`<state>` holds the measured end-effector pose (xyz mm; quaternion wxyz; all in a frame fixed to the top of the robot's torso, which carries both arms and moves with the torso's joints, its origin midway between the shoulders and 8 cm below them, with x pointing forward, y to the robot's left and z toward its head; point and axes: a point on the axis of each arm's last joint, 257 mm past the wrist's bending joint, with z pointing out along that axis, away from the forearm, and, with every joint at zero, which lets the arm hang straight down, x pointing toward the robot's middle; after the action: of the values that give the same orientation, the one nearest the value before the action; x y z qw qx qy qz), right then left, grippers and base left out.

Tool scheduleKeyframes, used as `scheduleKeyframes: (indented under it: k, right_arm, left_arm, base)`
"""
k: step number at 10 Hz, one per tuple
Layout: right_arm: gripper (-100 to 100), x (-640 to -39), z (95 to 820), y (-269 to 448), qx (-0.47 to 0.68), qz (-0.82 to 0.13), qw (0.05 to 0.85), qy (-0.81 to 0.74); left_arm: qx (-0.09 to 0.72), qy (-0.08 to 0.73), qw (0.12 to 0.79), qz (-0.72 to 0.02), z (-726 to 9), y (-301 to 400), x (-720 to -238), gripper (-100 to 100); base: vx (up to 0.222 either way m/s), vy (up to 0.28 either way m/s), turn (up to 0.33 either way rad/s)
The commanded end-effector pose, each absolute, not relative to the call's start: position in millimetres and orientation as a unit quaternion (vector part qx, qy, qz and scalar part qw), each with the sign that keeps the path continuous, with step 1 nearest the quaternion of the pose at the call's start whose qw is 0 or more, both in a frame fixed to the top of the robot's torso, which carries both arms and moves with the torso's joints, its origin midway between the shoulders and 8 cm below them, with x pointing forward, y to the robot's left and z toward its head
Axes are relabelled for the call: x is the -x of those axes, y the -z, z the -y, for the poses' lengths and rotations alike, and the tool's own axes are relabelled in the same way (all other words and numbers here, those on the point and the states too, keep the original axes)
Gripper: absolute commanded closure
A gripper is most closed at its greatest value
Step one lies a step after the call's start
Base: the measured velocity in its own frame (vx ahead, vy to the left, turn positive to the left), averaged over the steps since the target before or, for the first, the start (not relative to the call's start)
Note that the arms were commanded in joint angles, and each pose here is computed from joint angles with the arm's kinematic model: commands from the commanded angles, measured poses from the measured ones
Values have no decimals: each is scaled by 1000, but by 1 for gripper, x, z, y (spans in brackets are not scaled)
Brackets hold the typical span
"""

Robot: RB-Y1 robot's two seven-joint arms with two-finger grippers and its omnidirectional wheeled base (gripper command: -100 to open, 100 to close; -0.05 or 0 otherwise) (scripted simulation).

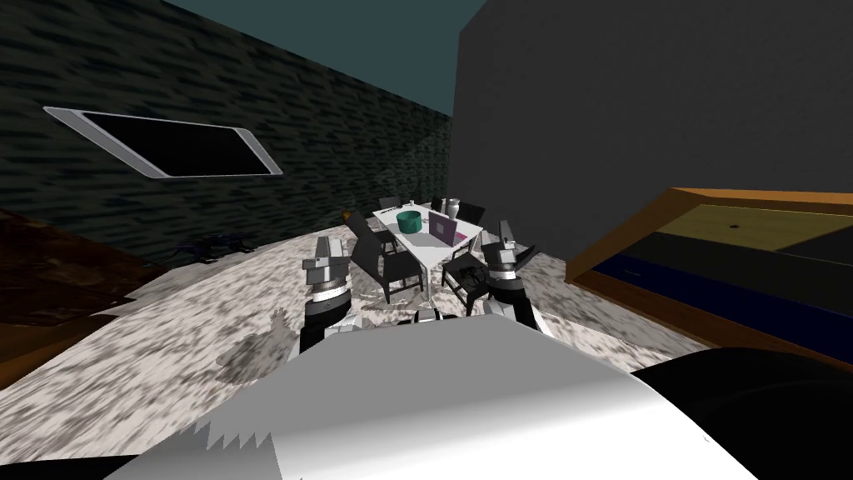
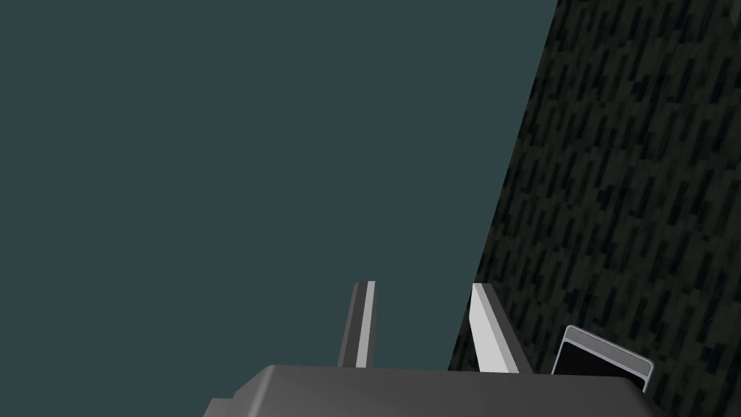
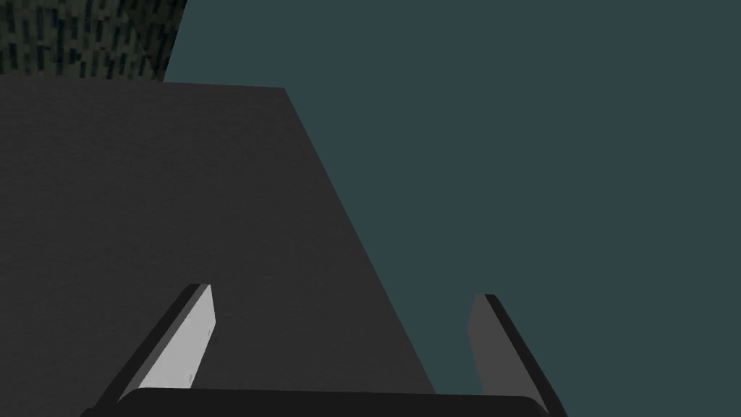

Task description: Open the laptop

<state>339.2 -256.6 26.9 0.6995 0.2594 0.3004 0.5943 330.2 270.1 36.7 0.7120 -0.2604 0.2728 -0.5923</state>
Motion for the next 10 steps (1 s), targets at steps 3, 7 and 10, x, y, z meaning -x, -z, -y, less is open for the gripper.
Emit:
scheduleKeyframes:
  k: [3, 7, 10]
  right_arm:
    - [-100, -352, 246, -22, -189, -375, 748, -514]
    - [-100, -365, 243, -16, -122, -429, 790, -421]
    - [-100, -373, 243, -12, -84, -453, 809, -365]
  left_arm:
    - [260, 592, 712, -273, -270, -37, -330, 0]
    - [260, 592, 712, -273, -270, -37, -330, 0]
    - [260, 592, 712, -273, -270, -37, -330, 0]
  base:
    - [-71, -41, 110]
    - [-88, -41, 155]
    - [-89, -37, 126]
